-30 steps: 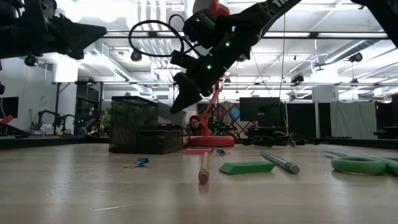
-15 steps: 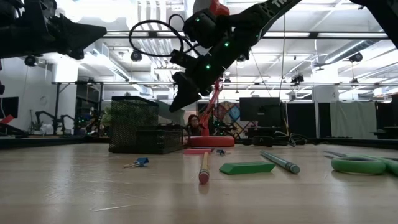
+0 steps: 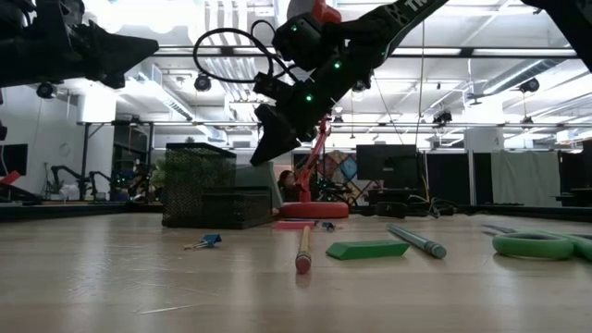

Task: Pick and place office supplies into organizer
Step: Put the green sticky notes in the black desk organizer

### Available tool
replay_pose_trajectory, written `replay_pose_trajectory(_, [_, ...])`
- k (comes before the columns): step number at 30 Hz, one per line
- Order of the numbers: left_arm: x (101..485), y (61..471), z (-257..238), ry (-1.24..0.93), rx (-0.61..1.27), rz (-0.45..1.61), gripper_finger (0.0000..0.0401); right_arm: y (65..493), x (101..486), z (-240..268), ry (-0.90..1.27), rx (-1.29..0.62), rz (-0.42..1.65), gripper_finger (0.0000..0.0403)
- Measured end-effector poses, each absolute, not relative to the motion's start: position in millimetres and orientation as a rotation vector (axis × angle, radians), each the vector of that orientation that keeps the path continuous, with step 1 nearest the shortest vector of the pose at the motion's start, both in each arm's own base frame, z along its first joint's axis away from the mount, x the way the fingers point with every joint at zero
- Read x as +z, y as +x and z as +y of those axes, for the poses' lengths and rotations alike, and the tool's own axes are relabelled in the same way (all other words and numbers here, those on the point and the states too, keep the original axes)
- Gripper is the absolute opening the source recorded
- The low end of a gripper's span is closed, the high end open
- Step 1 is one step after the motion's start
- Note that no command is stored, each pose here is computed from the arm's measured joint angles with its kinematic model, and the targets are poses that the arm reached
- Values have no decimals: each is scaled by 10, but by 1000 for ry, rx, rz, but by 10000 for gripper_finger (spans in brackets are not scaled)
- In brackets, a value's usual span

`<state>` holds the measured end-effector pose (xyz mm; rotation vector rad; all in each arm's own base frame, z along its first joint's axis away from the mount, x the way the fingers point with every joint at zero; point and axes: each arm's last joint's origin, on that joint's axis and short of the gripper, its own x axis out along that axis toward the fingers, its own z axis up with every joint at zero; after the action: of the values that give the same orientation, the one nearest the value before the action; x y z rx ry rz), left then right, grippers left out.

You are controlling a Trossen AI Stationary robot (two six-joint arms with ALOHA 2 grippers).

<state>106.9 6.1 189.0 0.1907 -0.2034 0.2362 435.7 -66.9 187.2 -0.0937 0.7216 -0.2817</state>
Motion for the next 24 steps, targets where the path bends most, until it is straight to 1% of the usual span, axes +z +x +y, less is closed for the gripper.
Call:
replay_pose_trajectory(5, [1890,1070,61,191,236,-203,0,4361,1876,-669,-90,-283,715,88])
replay_pose_trajectory(9, [1890,1069,61,191,236,-203,0,4371,1888,-670,-96,-282,700,98])
replay_pose_trajectory(19, [1890,1069,61,191,236,-203,0,4370,1887,-670,-98,-281,701,89])
replay_pose_trajectory(24, [1890,1070,61,191,236,-203,0,4370,1892,-669,-98,-281,700,95])
